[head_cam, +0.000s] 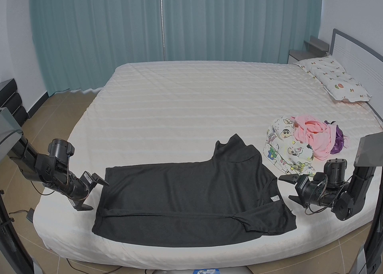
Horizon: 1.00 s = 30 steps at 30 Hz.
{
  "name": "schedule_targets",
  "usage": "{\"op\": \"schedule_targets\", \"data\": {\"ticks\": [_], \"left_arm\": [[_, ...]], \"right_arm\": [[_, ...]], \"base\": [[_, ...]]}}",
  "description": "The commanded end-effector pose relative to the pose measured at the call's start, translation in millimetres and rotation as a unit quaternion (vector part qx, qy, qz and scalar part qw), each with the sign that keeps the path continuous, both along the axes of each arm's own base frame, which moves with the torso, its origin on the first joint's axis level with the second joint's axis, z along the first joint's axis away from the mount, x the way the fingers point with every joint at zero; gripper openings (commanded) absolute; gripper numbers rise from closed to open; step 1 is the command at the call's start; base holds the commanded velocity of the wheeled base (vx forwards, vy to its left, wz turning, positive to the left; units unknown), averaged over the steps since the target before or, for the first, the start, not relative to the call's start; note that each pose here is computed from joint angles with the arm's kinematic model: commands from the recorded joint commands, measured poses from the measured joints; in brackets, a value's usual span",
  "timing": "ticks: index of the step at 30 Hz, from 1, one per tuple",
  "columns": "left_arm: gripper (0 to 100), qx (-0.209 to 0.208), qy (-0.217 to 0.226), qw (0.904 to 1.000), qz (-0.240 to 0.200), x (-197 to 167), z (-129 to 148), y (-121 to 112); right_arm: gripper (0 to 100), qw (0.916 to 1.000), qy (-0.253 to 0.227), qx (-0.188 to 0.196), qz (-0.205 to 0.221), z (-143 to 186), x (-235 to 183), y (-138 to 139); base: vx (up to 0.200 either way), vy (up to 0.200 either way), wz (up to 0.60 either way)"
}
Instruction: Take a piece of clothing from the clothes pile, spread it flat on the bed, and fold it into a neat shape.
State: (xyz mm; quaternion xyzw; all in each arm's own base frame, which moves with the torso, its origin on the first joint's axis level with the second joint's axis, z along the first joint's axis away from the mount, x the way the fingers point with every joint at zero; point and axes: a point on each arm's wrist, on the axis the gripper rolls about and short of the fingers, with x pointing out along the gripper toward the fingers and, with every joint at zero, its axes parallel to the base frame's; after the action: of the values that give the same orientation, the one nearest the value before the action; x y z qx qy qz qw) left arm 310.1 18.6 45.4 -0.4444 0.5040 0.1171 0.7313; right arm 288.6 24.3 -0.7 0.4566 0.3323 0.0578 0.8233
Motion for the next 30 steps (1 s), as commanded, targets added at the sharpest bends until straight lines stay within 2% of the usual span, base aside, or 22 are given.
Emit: {"op": "schedule_targets", "data": {"ticks": [1, 15, 20, 28, 30], "left_arm": [[100, 0.0, 0.005, 1.0, -0.004, -1, -3, -1], [100, 0.006, -0.006, 1.0, 0.0, 6, -1, 0], [100, 0.018, -0.038, 0.9991, 0.005, 28, 7, 2], [100, 0.037, -0.064, 0.9972, 0.0, 78, -11, 4], [100, 0.049, -0.092, 0.9942, -0.026, 104, -19, 11]], "right_arm": [[100, 1.0, 0.008, -0.001, 0.003, -5, -2, 1], [100, 1.0, 0.006, -0.001, 0.006, -6, -2, 3], [100, 1.0, 0.006, -0.002, 0.007, -6, -3, 4], [100, 0.9999, 0.007, -0.006, 0.009, -8, -3, 5], [100, 0.9998, 0.008, -0.007, 0.013, -8, -4, 8]], "base": [[0.0, 0.0, 0.0], [0.0, 0.0, 0.0], [0.0, 0.0, 0.0], [0.0, 0.0, 0.0], [0.0, 0.0, 0.0]]}}
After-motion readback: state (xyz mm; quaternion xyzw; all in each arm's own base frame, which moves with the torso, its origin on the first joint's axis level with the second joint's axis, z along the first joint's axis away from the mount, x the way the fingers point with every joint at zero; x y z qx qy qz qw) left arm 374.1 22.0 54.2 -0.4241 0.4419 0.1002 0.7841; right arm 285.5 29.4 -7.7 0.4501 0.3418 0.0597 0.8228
